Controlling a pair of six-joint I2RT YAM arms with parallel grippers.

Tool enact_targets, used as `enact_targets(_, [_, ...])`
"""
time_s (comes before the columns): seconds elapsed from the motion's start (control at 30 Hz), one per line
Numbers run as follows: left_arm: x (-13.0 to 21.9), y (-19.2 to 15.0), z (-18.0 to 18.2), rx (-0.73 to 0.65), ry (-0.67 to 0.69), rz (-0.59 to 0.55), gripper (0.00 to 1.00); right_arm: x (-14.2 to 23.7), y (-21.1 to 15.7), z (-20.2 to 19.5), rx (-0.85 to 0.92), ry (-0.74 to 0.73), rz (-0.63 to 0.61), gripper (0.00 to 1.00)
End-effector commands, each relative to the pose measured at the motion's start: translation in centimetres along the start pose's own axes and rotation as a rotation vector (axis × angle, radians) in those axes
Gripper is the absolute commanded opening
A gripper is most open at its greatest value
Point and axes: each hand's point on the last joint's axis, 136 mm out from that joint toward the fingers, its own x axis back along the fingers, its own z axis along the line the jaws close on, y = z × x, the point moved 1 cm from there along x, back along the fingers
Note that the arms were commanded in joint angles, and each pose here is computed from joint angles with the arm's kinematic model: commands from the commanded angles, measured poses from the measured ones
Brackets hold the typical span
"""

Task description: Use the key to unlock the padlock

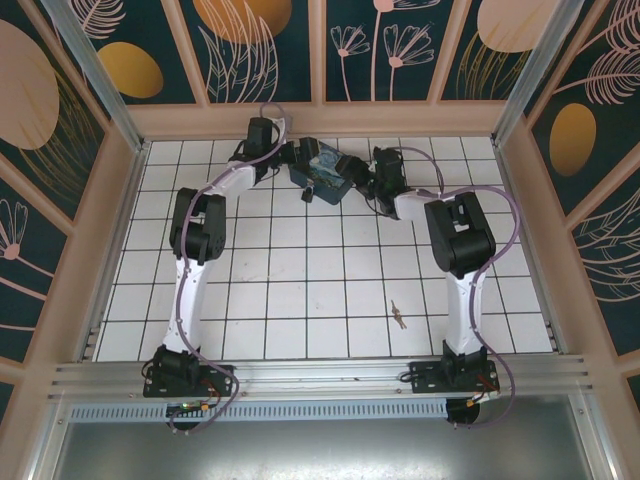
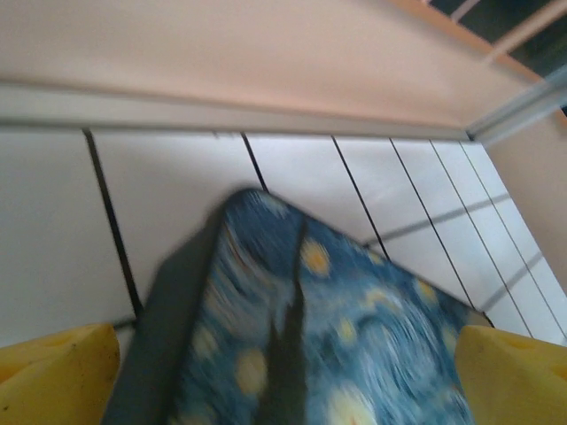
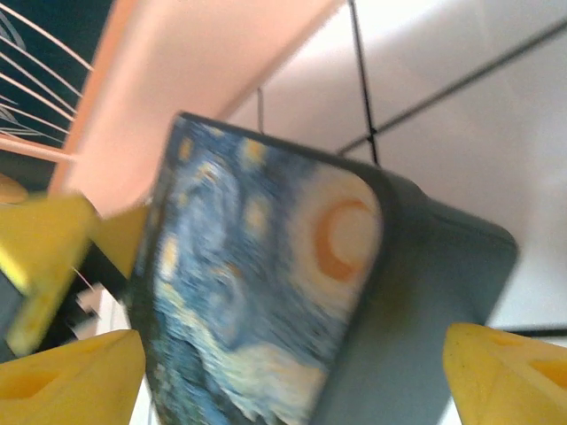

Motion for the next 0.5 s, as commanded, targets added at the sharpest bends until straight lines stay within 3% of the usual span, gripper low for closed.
enact_targets(0.0, [2.1, -0.1, -5.1, -0.046, -0.101, 0.007, 0.97, -0.2, 1.5, 2.8, 0.039, 0.089, -0.036, 0.86])
enact_targets(0.27, [6.8, -3.5, -5.6, 0.016, -0.025, 0.035, 0.96, 1.0, -2.1, 3.5, 0.065, 0.103, 0.085, 0.82])
enact_targets(0.47, [10.6, -8.5, -6.1, 0.074, 0.016, 0.083, 0.97, 3.6, -6.6, 5.2, 0.067, 0.117, 0.167, 0.81])
